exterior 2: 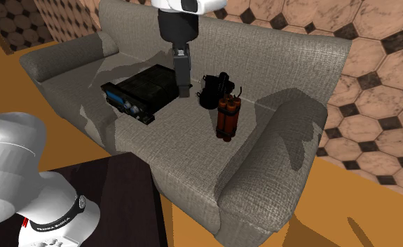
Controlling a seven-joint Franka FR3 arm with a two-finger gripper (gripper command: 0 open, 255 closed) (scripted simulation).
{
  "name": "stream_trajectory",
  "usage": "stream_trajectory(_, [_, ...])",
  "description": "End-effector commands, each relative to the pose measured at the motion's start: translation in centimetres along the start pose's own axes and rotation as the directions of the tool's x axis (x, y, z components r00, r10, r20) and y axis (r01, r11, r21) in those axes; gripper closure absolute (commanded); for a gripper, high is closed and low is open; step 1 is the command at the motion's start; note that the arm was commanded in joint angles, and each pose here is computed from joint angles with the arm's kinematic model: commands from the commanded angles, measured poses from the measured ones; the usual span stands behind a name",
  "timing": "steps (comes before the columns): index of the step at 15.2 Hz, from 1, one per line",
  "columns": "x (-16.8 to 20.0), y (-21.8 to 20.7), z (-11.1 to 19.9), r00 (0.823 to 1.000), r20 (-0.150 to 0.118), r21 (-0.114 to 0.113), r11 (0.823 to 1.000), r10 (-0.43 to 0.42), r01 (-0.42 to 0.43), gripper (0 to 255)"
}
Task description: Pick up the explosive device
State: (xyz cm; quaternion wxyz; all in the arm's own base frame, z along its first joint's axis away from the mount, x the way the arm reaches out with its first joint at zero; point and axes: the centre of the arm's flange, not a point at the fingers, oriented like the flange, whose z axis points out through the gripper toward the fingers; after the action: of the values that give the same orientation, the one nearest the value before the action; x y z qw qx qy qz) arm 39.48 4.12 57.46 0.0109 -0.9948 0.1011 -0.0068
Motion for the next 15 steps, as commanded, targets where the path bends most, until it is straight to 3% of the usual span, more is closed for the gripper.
stream_trajectory(1, [1.7, -1.6, 1.3, 1.000, 0.003, 0.004, 1.000, 0.013, -0.013, 0])
stream_trajectory(15, [14.7, -12.2, 9.1, 0.995, 0.028, 0.025, 0.995, 0.094, -0.094, 0])
